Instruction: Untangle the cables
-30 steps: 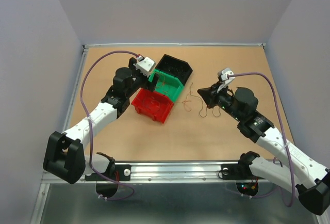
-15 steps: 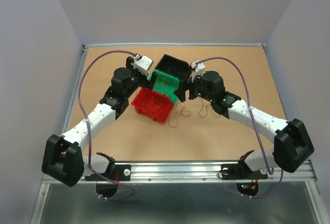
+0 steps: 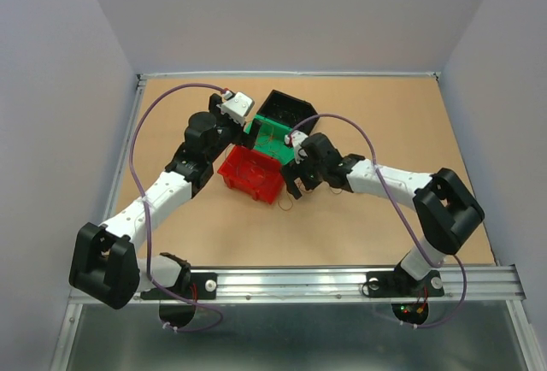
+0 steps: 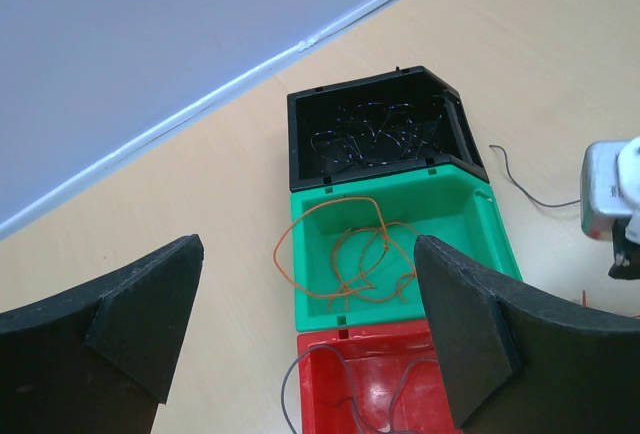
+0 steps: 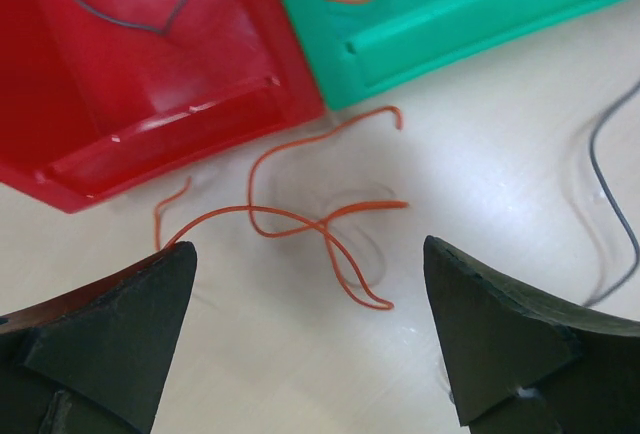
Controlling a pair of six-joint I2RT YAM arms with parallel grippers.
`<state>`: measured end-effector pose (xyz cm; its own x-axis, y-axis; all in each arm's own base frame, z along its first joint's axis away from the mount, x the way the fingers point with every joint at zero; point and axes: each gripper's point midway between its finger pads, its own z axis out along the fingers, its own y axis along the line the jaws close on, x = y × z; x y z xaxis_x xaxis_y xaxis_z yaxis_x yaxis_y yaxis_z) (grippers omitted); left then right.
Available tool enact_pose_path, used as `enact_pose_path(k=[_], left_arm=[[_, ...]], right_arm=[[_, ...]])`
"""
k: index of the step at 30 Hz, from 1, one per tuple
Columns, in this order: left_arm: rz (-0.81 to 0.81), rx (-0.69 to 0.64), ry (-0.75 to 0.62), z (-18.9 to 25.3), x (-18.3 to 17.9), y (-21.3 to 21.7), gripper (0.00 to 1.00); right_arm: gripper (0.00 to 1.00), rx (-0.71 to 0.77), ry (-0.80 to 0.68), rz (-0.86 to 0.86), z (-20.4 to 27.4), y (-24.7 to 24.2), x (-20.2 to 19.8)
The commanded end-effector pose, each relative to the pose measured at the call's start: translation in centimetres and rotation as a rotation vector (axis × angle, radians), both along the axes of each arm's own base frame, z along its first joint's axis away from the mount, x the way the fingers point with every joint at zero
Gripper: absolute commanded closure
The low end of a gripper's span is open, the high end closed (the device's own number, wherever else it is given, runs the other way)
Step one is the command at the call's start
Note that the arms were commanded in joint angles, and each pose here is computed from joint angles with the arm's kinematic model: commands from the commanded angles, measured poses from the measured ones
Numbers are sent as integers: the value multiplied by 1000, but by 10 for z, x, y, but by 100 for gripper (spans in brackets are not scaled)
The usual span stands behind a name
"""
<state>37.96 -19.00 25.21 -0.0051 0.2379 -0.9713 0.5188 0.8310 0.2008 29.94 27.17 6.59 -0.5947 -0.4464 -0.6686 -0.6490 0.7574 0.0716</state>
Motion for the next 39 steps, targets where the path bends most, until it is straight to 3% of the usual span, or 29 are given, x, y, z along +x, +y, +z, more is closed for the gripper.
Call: enact_pose_path(k=[1,12,13,14,17,19,20,21,26,30,39], left_arm=[[7,-34,-68,23,0,1,1],[2,-32,-66,22,0,0,1],[0,-31,-65,21,0,0,1],[0,-32,-66,22,0,0,1],[0,-32,-66,22,1,0,1],[-3,-31,-63,21,1,-1,1],[0,-31,-65,21,1,0,1],[-3,-32,-66,22,0,-1,1],[-1,-33,-69,23,0,0,1],[3,-35,-73,24,-1,1,1],[46,-51,-83,29,0,8,1]], right_arm=[[0,25,-67,72,23,23,12],[9,-209,69,-34,-46,-9,11],[16,-213,70,-36,-46,-11,10],[40,-214,73,-35,-46,-13,7],[74,-171,12,-41,-23,-12,11],[84,-117,-41,-25,-5,-7,13],[97,-44,-117,-15,21,1,20],[100,8,-174,-2,34,6,23],[99,204,-375,8,105,19,30],[99,265,-484,-119,138,15,53],[99,288,-494,-207,137,35,97]])
